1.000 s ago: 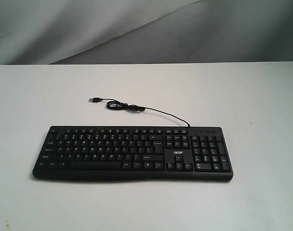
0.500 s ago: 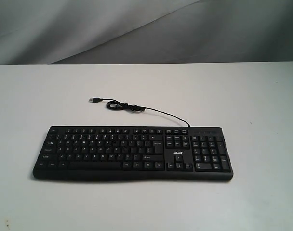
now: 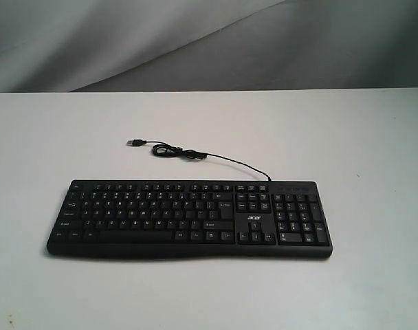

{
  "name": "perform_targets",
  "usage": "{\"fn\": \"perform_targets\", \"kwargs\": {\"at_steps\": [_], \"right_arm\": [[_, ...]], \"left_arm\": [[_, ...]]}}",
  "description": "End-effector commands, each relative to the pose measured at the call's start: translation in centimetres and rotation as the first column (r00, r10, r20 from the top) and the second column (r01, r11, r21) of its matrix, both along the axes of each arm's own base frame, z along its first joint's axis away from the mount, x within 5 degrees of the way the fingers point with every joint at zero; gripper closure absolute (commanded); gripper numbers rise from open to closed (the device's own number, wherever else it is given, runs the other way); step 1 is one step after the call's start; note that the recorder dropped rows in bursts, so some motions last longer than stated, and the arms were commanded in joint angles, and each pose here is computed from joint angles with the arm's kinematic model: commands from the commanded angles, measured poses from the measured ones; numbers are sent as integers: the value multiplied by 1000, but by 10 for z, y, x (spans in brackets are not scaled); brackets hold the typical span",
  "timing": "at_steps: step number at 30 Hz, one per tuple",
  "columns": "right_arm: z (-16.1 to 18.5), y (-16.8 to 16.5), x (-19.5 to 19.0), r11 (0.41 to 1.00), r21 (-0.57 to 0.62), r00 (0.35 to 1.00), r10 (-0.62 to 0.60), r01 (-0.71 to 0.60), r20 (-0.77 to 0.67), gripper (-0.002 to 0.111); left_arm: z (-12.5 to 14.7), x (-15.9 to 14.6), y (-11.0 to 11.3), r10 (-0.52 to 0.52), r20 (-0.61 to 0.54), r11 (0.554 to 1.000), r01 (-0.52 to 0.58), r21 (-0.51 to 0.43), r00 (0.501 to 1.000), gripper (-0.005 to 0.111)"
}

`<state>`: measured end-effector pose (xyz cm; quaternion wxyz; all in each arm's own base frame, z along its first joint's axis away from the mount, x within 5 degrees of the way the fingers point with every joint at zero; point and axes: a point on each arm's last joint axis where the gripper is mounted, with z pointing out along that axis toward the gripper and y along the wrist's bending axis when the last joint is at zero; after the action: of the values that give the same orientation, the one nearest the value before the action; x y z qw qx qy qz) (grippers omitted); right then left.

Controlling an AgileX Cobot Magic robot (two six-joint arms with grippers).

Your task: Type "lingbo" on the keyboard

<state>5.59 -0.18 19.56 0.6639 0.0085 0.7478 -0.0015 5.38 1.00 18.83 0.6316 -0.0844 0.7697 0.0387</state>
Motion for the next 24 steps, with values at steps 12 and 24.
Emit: {"fn": "perform_targets", "kwargs": {"at_steps": [12,24], "right_arm": [[5,-3,0,995,63,995,-79,75,65,108],[-14,-4,-3,996,18,986,-83,86,-141,108]], "left_arm": [[-1,0,0,2,5,1000,-2,-11,1000,106],[-1,0,0,2,5,1000,-2,-11,1000,106]]}}
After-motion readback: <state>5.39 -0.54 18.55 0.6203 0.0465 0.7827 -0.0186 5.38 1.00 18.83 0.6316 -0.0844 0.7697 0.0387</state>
